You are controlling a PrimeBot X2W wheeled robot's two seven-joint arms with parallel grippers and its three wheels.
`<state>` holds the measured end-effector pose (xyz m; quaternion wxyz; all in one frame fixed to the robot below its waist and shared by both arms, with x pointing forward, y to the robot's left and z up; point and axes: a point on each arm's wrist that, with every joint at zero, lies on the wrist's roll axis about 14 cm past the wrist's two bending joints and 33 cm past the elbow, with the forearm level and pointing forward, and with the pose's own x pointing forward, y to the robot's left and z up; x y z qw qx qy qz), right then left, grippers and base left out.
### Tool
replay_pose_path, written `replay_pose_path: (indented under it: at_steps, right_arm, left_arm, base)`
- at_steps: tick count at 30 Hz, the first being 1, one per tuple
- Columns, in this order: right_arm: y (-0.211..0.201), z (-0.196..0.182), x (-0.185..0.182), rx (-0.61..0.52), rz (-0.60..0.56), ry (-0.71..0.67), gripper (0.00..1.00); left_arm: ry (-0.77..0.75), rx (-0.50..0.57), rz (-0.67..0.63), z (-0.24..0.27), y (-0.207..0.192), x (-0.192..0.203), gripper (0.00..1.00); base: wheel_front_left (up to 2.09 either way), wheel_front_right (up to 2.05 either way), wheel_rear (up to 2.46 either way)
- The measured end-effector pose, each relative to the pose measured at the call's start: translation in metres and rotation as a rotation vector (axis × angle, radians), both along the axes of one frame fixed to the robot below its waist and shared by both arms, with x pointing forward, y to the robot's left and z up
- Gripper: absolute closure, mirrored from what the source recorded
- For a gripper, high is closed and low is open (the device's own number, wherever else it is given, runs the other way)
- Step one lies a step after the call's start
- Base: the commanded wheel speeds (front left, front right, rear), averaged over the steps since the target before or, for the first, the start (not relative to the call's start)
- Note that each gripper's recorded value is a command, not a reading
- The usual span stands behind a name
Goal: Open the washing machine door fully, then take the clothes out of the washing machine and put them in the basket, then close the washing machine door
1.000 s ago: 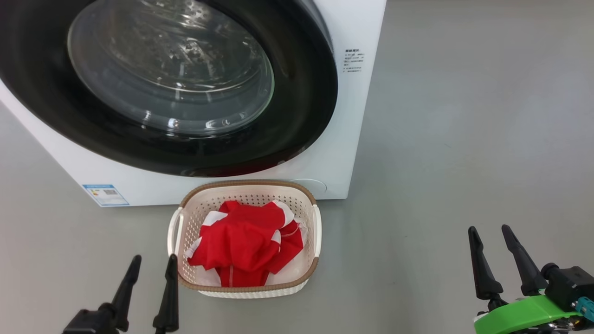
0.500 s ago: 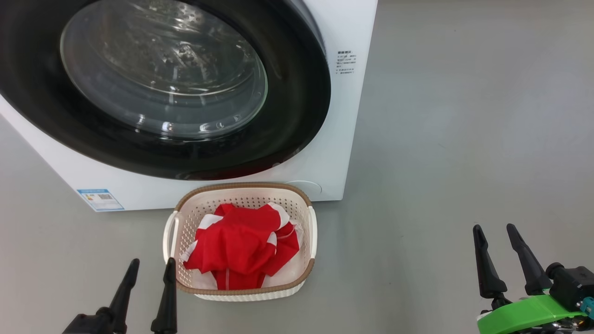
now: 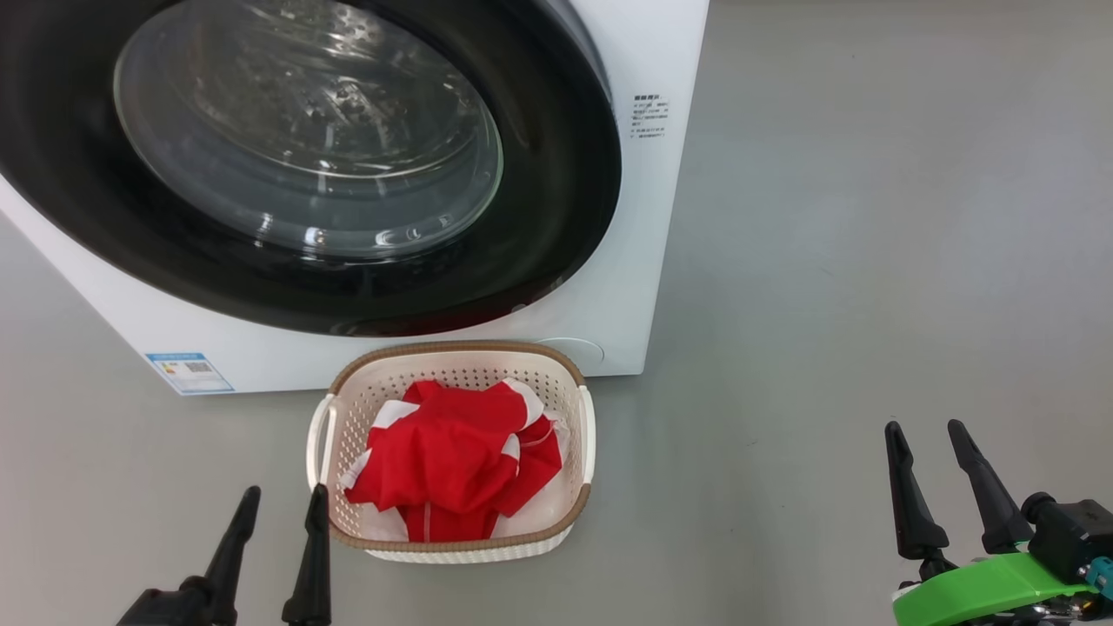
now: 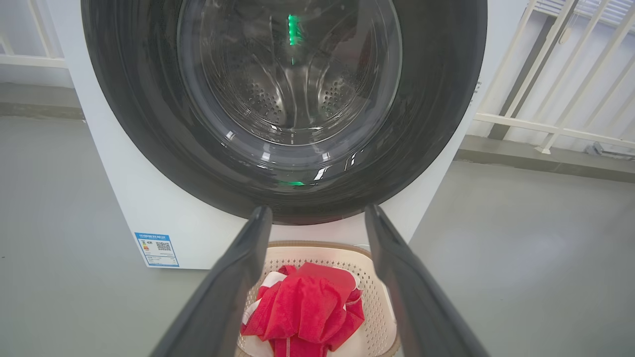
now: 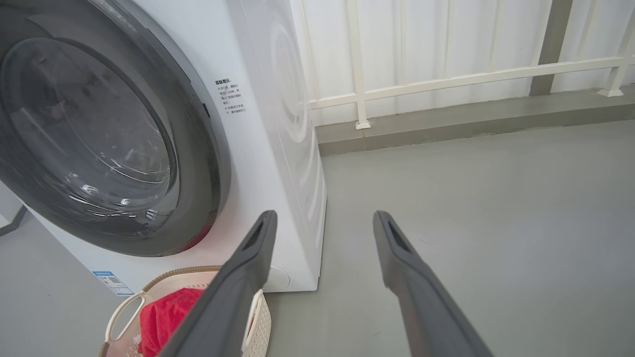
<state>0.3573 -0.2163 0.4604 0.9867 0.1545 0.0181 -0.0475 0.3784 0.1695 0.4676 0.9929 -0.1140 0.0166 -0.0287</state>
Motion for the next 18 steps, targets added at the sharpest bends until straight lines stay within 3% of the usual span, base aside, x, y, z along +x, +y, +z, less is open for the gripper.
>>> replay_pose_path:
  at_steps: [1,2,9,18]
  right_arm:
    - [0.0,0.0,0.0,0.0,0.001,0.0,0.0]
    - [0.001,-0.001,0.0,0.001,0.002,0.003,1.0]
    - [0.009,-0.029,-0.009,0.04,-0.001,0.094,1.0]
    - [0.009,-0.031,-0.01,0.126,-0.023,0.1,1.0]
  left_arm:
    - [0.0,0.0,0.001,0.0,0.0,0.0,0.0]
    - [0.003,0.0,0.003,-0.001,0.001,-0.001,1.0]
    - [0.1,-0.02,0.0,-0.029,-0.006,-0.01,1.0]
    - [0.111,-0.109,0.028,-0.029,-0.003,-0.011,1.0]
  base:
    - [0.0,0.0,0.0]
    - [0.0,0.0,0.0]
    - [0.0,0.0,0.0]
    - [0.0,0.0,0.0]
